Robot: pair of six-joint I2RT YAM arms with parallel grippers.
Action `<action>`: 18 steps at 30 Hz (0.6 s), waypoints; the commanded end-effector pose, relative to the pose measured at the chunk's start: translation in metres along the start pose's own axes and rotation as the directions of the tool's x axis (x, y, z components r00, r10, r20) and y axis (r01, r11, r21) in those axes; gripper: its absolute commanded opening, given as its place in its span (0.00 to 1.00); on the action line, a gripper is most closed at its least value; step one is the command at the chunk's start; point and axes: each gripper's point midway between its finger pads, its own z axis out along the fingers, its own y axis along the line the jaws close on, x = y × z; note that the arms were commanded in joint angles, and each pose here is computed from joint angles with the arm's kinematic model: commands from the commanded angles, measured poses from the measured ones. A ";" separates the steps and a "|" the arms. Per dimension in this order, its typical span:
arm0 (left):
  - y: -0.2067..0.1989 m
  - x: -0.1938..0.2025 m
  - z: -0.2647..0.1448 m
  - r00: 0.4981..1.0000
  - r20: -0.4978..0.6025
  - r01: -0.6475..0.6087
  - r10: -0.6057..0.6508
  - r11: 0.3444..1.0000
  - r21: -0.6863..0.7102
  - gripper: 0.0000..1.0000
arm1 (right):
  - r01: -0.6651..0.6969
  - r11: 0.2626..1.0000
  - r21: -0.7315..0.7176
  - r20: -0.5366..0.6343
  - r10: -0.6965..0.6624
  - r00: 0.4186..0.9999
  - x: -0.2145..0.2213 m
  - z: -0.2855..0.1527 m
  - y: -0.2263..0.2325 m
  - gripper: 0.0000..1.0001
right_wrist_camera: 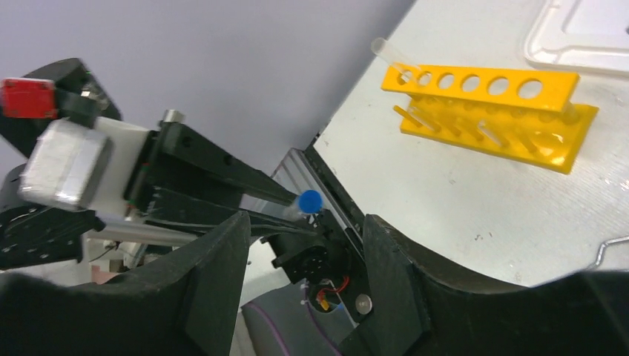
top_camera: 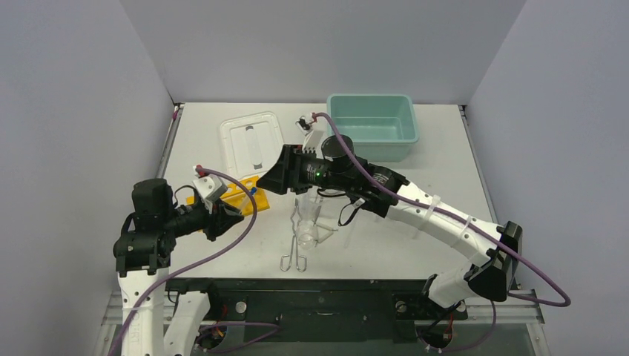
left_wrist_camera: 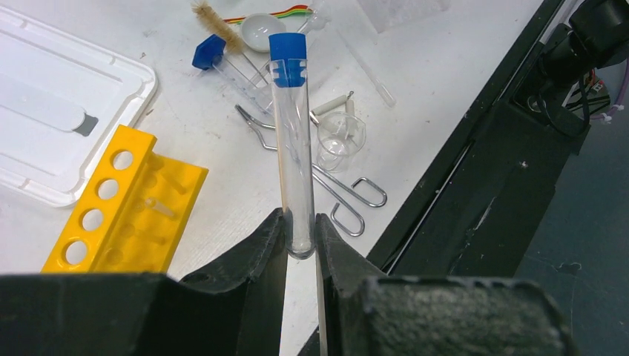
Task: Organize the chemistry lab equipment
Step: Insert the test tube into the slot of the test tube rack.
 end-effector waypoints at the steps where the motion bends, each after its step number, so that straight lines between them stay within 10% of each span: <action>1: -0.004 -0.006 -0.006 0.999 0.003 -0.053 0.053 0.999 0.010 0.00 | 0.046 0.996 -0.078 -0.046 -0.049 0.998 -0.003 -0.003 0.024 0.54; 18: -0.012 -0.001 -0.008 0.997 -0.013 -0.080 0.080 0.996 0.040 0.00 | 0.032 0.998 -0.059 -0.119 -0.039 0.992 0.010 0.026 0.024 0.42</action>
